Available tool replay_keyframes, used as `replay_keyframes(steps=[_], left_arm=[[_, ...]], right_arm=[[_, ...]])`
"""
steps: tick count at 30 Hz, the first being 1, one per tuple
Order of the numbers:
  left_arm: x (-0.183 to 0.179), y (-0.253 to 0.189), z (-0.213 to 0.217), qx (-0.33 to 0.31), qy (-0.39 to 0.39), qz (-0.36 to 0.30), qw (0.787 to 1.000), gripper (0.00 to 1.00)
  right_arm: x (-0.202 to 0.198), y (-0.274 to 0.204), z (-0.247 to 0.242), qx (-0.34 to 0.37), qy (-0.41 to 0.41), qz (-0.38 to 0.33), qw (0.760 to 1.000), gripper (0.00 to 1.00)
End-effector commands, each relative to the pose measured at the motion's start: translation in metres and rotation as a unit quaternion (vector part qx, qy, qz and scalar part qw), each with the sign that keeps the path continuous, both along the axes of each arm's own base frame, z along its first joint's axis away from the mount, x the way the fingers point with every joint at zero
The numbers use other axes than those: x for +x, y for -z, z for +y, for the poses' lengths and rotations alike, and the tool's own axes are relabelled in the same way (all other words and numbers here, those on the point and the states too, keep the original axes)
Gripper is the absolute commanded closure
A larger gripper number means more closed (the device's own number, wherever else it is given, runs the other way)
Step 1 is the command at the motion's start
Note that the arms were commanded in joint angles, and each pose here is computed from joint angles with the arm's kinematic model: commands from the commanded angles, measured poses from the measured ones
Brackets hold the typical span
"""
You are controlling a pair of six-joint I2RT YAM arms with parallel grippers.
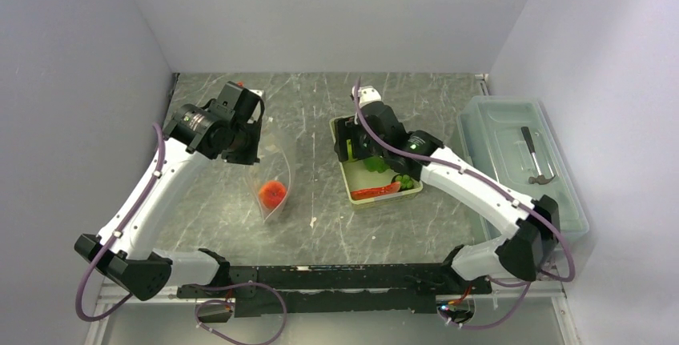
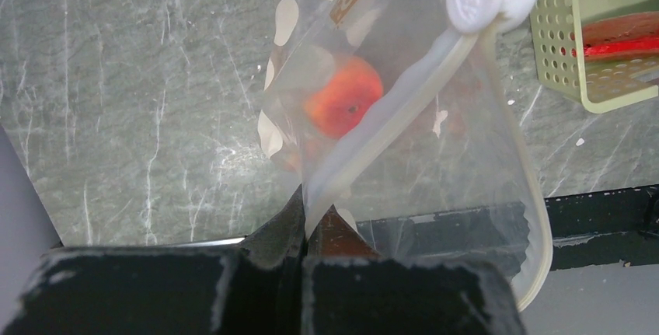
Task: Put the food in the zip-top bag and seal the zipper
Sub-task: Pick up the fake fruit from the bin.
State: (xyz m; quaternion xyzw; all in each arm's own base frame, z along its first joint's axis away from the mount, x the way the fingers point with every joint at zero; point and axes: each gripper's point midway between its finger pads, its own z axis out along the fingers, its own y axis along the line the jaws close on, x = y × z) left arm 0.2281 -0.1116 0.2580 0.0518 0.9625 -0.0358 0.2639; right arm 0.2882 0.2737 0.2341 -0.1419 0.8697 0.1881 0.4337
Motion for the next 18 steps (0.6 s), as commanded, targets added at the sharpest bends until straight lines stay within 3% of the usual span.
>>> replay_keyframes(steps=[1,18], left_arm=[[0.001,-0.008,0.001,-0.008,-0.009,-0.022,1.000,1.00],[-0.002,-0.008,0.005,-0.003,-0.009,-0.023,1.000,1.00]], right_arm=[[0.011,0.023,0.003,-0.005,0.008,0.032,0.999,0.22],[0.082,0.070,-0.005,-0.069,0.055,0.070,0.994,0.28]])
